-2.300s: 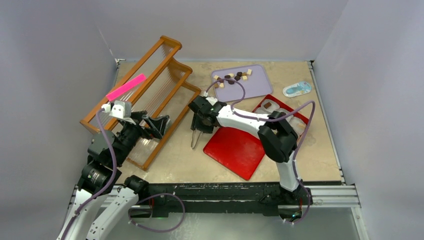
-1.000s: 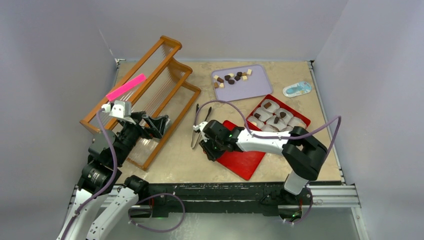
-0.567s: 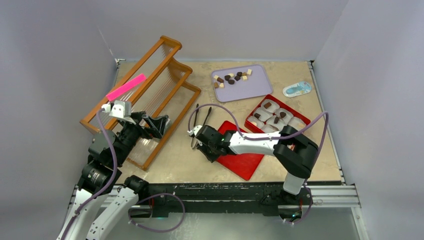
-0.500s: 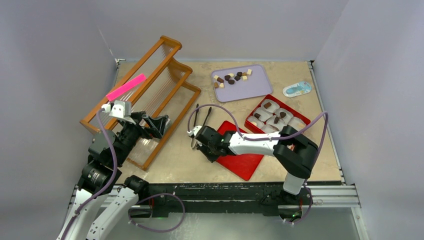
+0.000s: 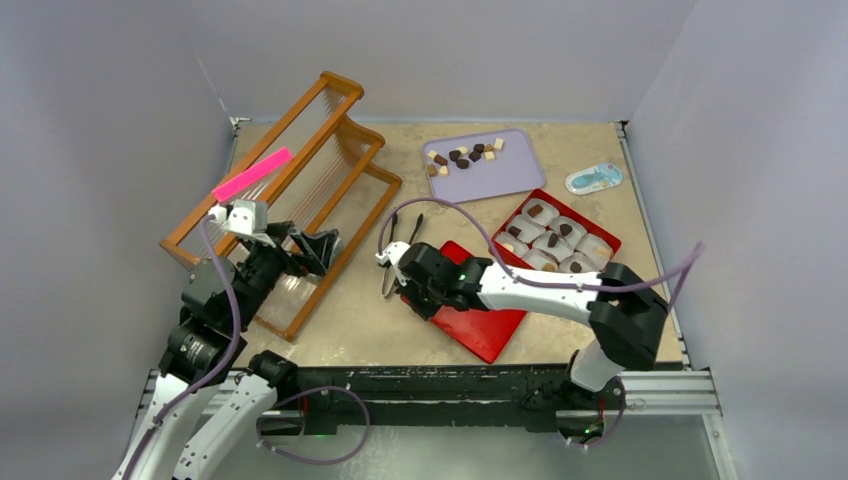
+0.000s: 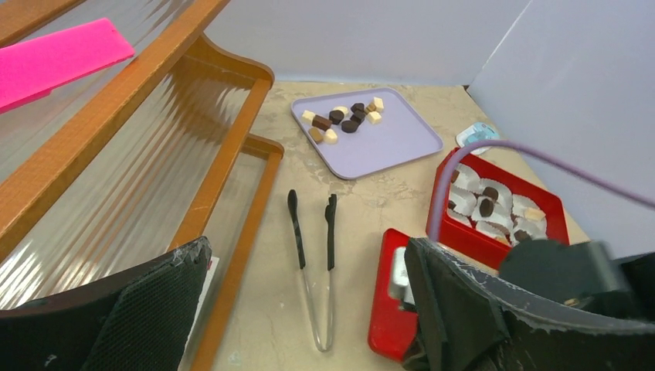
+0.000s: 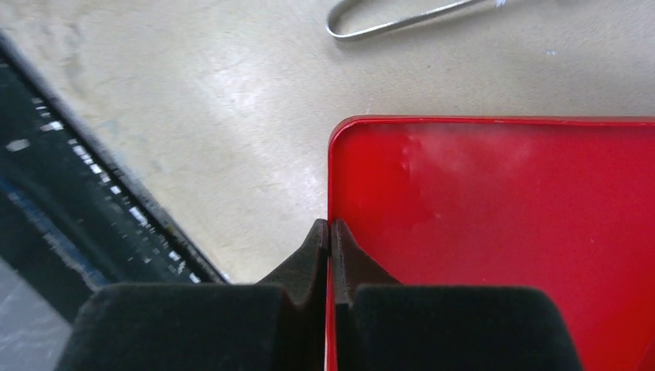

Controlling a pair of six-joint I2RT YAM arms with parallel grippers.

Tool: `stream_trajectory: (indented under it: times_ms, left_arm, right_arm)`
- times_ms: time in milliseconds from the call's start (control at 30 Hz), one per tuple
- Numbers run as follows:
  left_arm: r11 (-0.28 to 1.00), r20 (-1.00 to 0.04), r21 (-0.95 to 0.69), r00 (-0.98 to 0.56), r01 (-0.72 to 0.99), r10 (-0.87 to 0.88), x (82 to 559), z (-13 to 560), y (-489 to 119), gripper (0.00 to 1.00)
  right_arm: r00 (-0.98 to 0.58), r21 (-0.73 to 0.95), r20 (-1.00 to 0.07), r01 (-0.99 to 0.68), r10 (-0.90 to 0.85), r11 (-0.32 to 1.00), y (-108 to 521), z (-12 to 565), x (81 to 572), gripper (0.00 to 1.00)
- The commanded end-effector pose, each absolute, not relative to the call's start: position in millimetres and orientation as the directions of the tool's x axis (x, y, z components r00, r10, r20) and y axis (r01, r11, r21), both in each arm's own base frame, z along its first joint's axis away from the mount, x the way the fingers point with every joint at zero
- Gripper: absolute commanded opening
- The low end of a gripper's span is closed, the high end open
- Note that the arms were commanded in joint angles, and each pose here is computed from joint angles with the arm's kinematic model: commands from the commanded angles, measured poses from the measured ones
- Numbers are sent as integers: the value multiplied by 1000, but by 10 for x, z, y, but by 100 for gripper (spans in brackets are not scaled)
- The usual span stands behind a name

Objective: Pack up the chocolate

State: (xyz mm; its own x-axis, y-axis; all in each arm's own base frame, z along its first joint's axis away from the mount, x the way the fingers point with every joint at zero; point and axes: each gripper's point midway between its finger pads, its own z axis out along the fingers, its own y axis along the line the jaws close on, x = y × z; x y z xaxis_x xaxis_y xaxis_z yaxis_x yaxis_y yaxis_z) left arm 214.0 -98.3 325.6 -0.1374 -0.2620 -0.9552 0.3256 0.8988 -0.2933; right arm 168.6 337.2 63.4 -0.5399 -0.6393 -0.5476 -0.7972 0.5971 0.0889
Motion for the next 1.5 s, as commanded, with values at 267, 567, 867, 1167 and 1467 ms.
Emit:
stream_trajectory:
  times_ms: [267, 567, 867, 1167, 1467]
  left_arm:
    - [706, -993, 54, 110, 707, -35, 1792, 3343, -1501, 89]
    - [203, -907, 417, 393, 886, 149, 1424, 2983, -2027, 71]
    - [-66, -794, 594, 598, 801, 112, 1227, 2993, -2141, 69]
    - [-206, -798, 576, 599, 791, 65, 1180, 2815, -2229, 61]
    - [-255, -823, 532, 564, 807, 68, 1319, 2620, -2328, 60]
  right_arm:
    - [-455, 236, -698, -875, -553, 422, 3453, 1753, 1332, 0]
    - [-427, 328, -753, -903, -500, 276, 3357, 2237, 990, 0]
    - [-398, 373, -776, -915, -490, 153, 3220, 2489, 709, 0]
    - [-365, 402, -820, -916, -440, 11, 3212, 2798, 489, 0]
    - [-348, 380, -850, -925, -396, -3, 3228, 2978, 505, 0]
